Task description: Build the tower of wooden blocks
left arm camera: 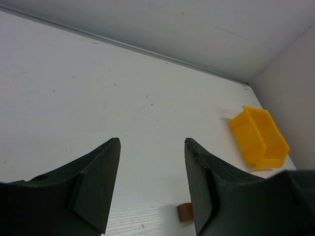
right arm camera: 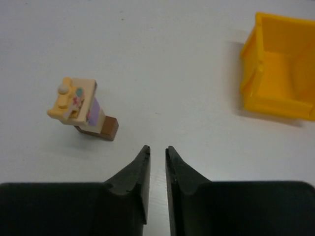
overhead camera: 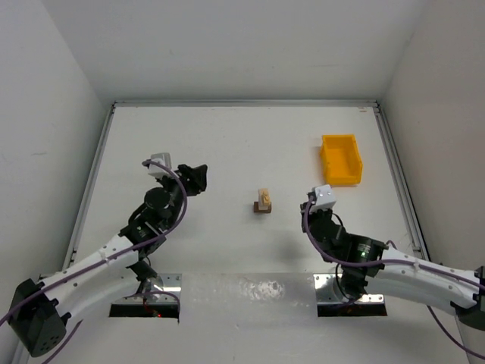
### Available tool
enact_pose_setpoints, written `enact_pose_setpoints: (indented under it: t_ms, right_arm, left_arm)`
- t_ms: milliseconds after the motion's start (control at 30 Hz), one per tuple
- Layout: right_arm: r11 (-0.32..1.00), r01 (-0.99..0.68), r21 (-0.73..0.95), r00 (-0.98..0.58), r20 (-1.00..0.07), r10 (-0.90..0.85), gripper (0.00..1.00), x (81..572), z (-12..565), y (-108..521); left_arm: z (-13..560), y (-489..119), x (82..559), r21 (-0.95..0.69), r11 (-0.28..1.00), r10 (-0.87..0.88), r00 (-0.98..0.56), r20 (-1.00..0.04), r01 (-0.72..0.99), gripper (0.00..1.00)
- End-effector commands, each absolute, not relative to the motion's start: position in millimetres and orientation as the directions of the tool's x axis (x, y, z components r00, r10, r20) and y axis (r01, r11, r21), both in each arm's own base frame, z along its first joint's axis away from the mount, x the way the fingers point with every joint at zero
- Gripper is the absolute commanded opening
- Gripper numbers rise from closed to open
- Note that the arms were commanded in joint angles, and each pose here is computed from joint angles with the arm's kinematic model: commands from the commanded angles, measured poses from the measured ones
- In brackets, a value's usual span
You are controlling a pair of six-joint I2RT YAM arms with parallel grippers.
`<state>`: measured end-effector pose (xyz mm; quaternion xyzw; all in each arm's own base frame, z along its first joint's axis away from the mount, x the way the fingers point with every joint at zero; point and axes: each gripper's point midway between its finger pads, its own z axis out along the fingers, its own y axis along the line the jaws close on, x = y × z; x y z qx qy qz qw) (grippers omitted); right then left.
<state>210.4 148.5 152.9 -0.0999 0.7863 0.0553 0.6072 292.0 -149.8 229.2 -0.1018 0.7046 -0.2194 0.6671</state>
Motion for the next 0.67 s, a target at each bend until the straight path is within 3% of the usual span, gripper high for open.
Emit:
enact_pose_setpoints:
  t_ms: [0, 100, 200, 300, 400, 633]
  right_arm:
    - [0.989, -0.142, -0.044, -0.257, -0.963, -0.080, 0.19, 205.0, 135.1, 121.0]
    - [0.998, -0.028, -0.062, -0.257, -0.964, -0.068, 0.50, 203.5, 118.3, 94.2]
    - [0.996, 0.062, -0.071, -0.250, -0.967, -0.054, 0.74, 201.8, 107.6, 74.9]
    - [0.994, 0.069, -0.087, -0.245, -0.967, -0.068, 0.91, 201.7, 106.3, 71.8]
    - [0.994, 0.047, -0.099, -0.241, -0.967, -0.084, 0.96, 203.2, 108.8, 76.2]
    - [0.994, 0.021, -0.104, -0.244, -0.965, -0.095, 0.97, 204.9, 111.1, 83.6]
  left_arm:
    - [242.1, -156.6, 276.3, -0.515, 0.831, -0.501, -0.119, -0.857, 0.212, 0.53]
    - [251.3, -148.9, 264.0, -0.543, 0.811, -0.530, -0.122, -0.839, 0.218, 0.56]
    - [256.0, -135.2, 256.8, -0.548, 0.818, -0.535, -0.119, -0.837, 0.175, 0.56]
    - [257.1, -123.9, 252.3, -0.543, 0.828, -0.532, -0.112, -0.839, 0.139, 0.56]
    - [261.1, -120.8, 252.1, -0.543, 0.829, -0.535, -0.096, -0.840, 0.134, 0.56]
    - [257.4, -120.8, 252.5, -0.527, 0.841, -0.515, -0.117, -0.849, 0.119, 0.56]
